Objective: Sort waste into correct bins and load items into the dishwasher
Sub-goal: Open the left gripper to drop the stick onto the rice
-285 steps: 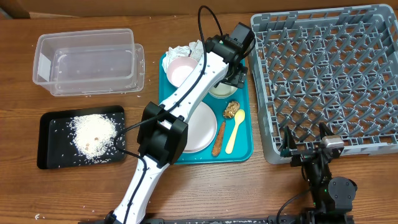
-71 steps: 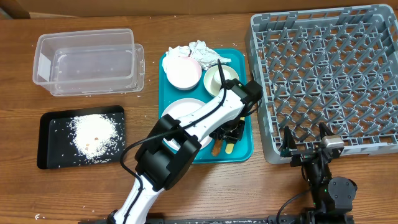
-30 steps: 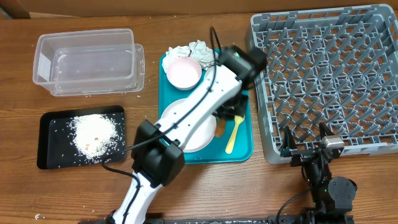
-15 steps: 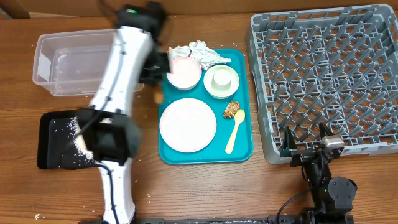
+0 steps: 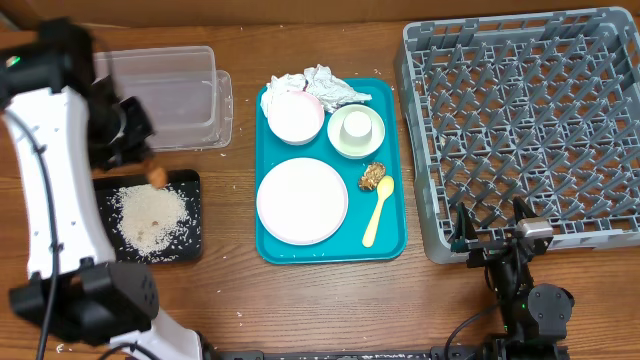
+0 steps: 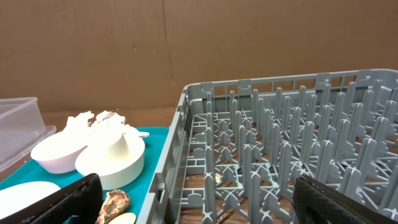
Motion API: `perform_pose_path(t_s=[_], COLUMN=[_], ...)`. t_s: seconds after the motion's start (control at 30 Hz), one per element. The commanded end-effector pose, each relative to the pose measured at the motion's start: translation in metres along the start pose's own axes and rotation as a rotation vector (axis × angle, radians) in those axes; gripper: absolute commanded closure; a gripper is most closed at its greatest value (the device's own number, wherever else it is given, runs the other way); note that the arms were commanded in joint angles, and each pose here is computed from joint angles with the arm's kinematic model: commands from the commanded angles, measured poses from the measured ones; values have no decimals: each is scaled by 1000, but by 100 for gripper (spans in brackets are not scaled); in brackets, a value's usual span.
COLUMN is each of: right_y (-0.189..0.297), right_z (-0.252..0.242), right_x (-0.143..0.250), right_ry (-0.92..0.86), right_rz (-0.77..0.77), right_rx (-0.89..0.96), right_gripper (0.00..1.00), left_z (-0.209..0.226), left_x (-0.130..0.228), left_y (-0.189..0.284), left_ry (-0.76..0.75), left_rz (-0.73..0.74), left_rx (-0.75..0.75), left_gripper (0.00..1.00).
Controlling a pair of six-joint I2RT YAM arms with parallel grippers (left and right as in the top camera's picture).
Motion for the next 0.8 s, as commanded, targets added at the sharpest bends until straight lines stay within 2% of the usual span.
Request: perform_pose_path(t_s=[0.0,0.3,0.53,0.77], right_y=[0,0,0,0], right_z=[-1,-1,-1,-1], right_x=[2,2,2,2], right_ry=[1,1,1,1], right_rz=[-5,-5,-5,-5], right_rx=[10,10,10,10], right_gripper=[0,0,0,0], left_z=[26,55,63,77], left_x=[3,-5,-6,-10], left_y=[-15,-79,-125,-141], left_ry=[55,217,300,351], left_rz=[45,93,71,0], left_rx=[-20,-41,-46,-155], left_gripper=[93,93,81,73])
Point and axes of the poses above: each gripper's point midway between its finger pads, its own y axis back along the fingers, its own z axis along the line the jaws close on, x = y × z, the point moved 8 cm from there along y, back along the fingers, and after that the axes turned 3 degrees about y, right-handed, at the moved point
